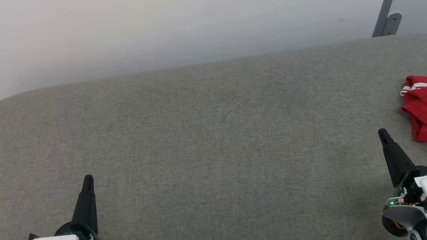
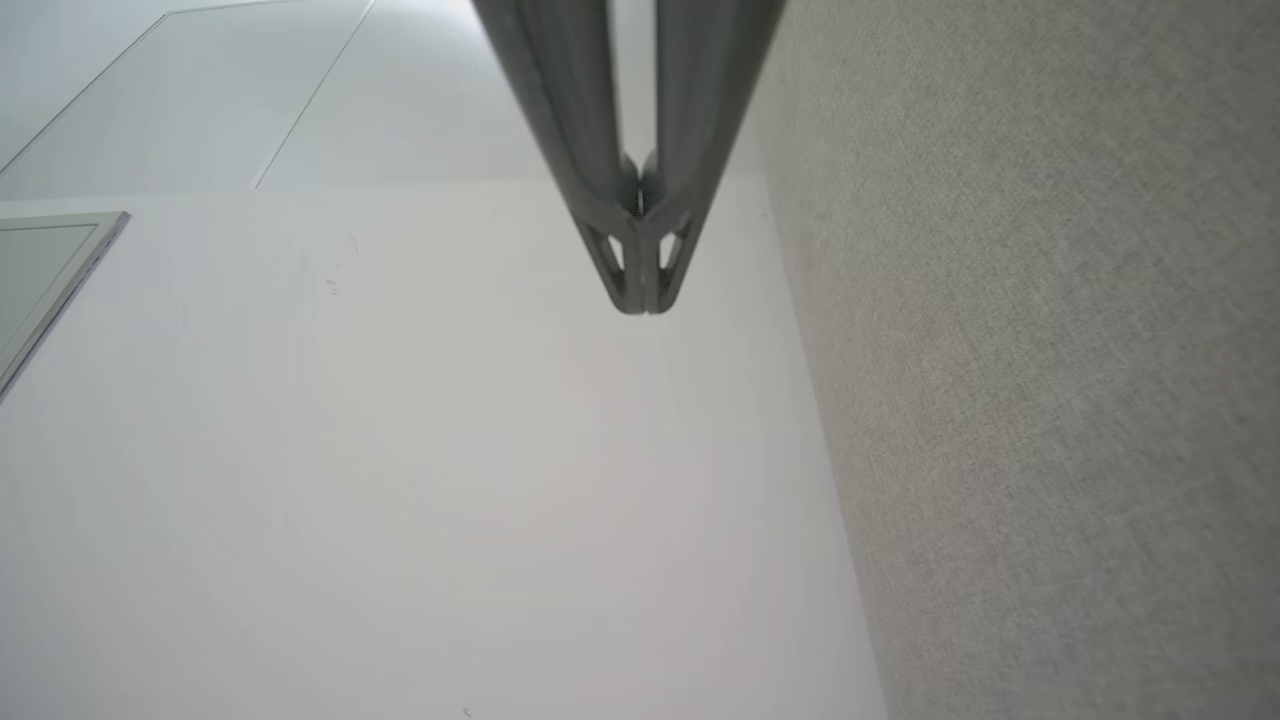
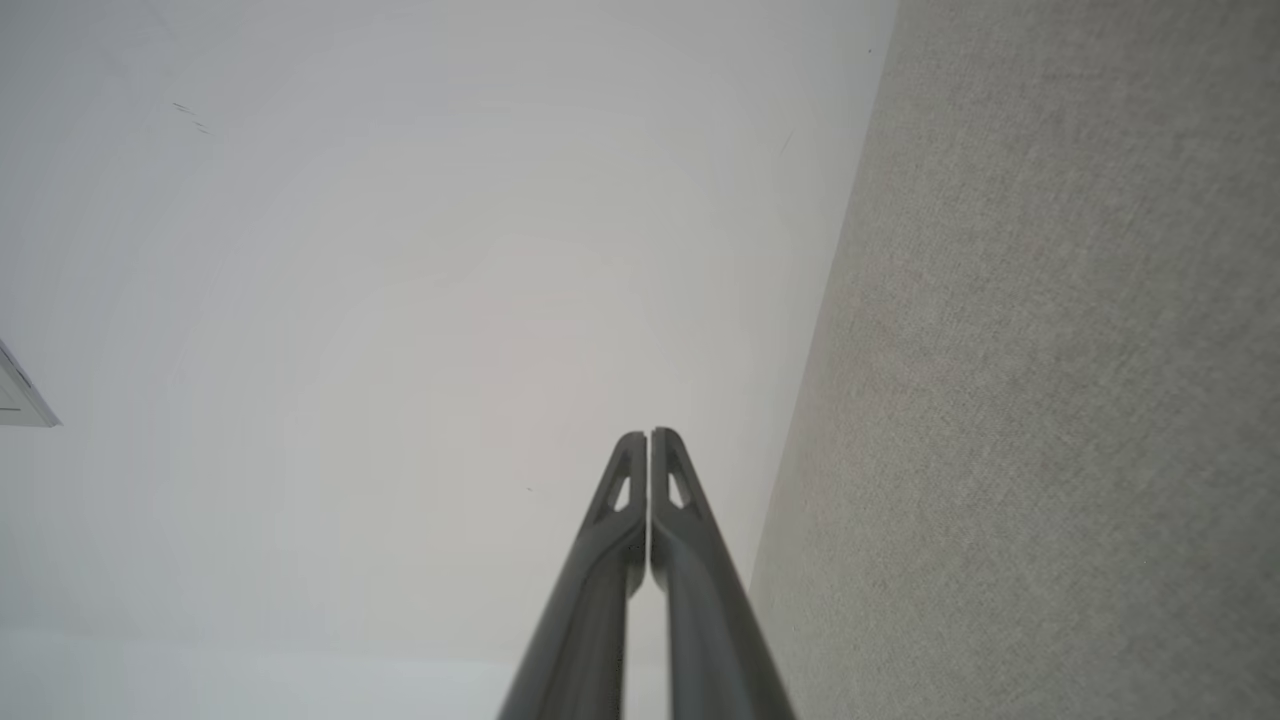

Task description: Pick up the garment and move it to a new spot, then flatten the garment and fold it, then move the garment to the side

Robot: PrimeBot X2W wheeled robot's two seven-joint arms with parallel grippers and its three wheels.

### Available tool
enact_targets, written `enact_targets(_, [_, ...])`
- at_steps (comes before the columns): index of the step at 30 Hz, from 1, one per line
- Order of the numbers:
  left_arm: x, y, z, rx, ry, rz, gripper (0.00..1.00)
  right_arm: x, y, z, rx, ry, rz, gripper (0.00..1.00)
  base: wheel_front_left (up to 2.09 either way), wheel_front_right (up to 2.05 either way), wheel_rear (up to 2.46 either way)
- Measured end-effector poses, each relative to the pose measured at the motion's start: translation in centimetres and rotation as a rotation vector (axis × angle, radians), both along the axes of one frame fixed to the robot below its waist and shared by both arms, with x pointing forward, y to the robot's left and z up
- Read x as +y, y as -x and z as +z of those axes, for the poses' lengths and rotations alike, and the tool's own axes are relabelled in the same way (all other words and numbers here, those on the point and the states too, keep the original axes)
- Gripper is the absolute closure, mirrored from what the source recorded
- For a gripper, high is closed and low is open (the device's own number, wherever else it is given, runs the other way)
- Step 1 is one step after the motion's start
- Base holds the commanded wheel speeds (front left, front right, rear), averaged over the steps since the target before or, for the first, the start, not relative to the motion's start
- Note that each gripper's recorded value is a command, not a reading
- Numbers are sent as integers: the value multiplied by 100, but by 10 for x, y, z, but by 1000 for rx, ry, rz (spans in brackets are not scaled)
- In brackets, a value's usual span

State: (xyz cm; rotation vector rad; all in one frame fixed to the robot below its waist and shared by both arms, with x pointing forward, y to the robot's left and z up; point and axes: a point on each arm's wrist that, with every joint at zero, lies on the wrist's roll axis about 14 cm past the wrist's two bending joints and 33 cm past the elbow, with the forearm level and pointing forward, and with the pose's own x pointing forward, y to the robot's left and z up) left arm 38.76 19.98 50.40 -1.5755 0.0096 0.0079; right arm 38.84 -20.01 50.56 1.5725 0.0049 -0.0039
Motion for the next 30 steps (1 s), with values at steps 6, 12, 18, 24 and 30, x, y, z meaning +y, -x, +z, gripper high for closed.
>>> enact_targets(6, [0, 0, 0, 0, 0, 0, 100, 0, 0, 0, 0, 0, 0, 100, 0, 0, 0])
enact_targets(12, [0, 0, 0, 0, 0, 0, 100, 0, 0, 0, 0, 0, 0, 100, 0, 0, 0])
enact_targets(18, [0, 0, 0, 0, 0, 0, 100, 0, 0, 0, 0, 0, 0, 100, 0, 0, 0])
enact_targets(24, [0, 0, 0, 0, 0, 0, 100, 0, 0, 0, 0, 0, 0, 100, 0, 0, 0])
enact_targets(30, [0, 0, 0, 0, 1, 0, 100, 0, 0, 0, 0, 0, 0, 100, 0, 0, 0])
